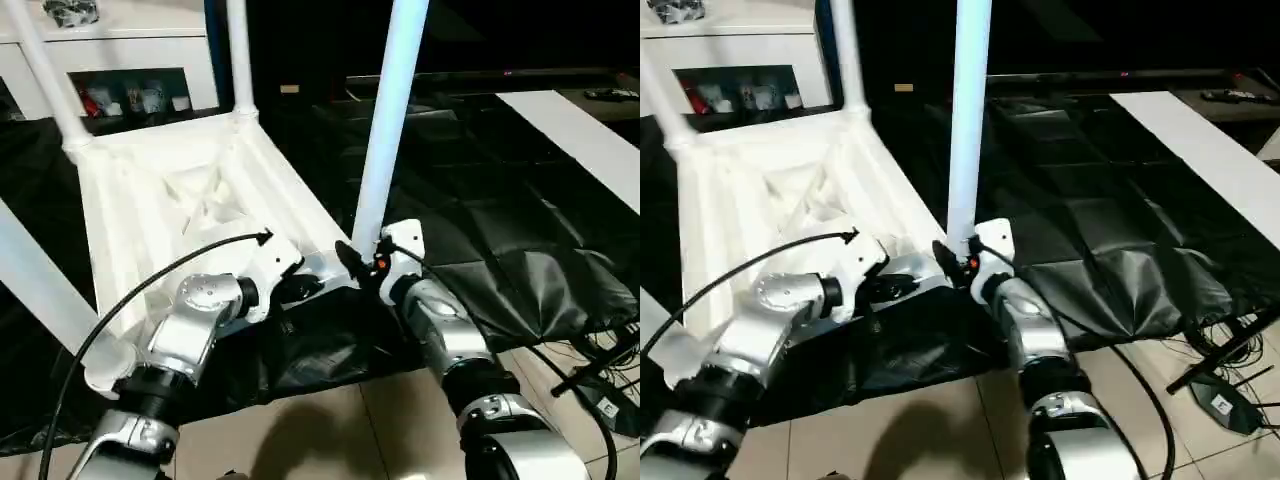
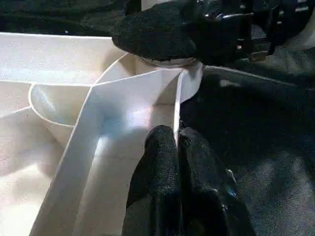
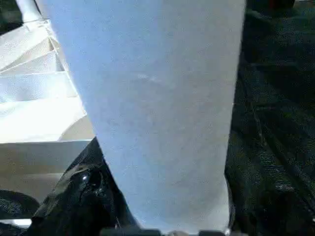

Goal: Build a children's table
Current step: Rotate leg to tighten

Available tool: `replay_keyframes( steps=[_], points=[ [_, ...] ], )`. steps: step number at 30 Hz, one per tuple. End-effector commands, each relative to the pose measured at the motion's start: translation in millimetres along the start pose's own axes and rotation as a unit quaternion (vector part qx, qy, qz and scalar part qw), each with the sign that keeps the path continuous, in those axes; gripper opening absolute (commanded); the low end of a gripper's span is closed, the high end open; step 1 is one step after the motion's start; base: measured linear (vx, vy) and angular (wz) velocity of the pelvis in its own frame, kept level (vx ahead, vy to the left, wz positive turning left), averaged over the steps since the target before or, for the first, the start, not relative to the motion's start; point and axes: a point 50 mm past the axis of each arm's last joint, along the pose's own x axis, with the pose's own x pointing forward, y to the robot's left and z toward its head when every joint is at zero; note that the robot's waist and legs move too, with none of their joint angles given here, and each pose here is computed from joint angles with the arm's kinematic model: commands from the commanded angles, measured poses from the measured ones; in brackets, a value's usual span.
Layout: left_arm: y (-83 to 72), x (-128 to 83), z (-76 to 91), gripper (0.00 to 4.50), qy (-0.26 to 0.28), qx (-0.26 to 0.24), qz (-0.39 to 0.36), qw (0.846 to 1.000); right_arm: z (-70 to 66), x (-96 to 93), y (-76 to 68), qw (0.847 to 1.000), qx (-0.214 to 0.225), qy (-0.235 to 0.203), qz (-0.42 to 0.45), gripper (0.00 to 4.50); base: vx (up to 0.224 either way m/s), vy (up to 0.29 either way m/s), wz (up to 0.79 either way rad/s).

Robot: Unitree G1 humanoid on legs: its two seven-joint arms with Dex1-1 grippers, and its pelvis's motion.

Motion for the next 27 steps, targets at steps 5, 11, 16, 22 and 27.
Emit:
replay_keyframes(
  steps=[5, 11, 16, 22, 27],
  points=[
    [-23.8, 18.1, 11.8, 0.0, -0.044, 0.0, -0.044, 0.998, -7.8, 2.0, 19.6, 0.996, -0.039, 0.018, 0.072, 3.71, 0.0, 0.0, 0.0],
    [-22.9, 13.4, 9.4, 0.0, -0.05, 0.008, -0.066, 0.997, -2.8, -30.3, -8.9, 0.989, -0.063, 0.015, 0.134, 3.81, 0.0, 0.0, 0.0],
    [-16.5, 6.5, 2.3, 0.0, -0.037, 0.02, -0.083, 0.996, 12.9, -79.0, -39.0, 0.974, -0.062, 0.022, 0.217, 3.81, 0.0, 0.0, 0.0],
    [-12.8, -4.3, -3.8, 0.0, -0.035, 0.043, -0.14, 0.989, 36.7, -125.7, -82.7, 0.972, -0.087, 0.06, 0.209, 3.81, 0.0, 0.0, 0.0],
    [-12.7, -10.3, -3.8, 0.0, -0.041, 0.054, -0.186, 0.98, 48.9, -140.0, -98.4, 0.981, -0.088, 0.053, 0.163, 3.81, 0.0, 0.0, 0.0]
  ],
)
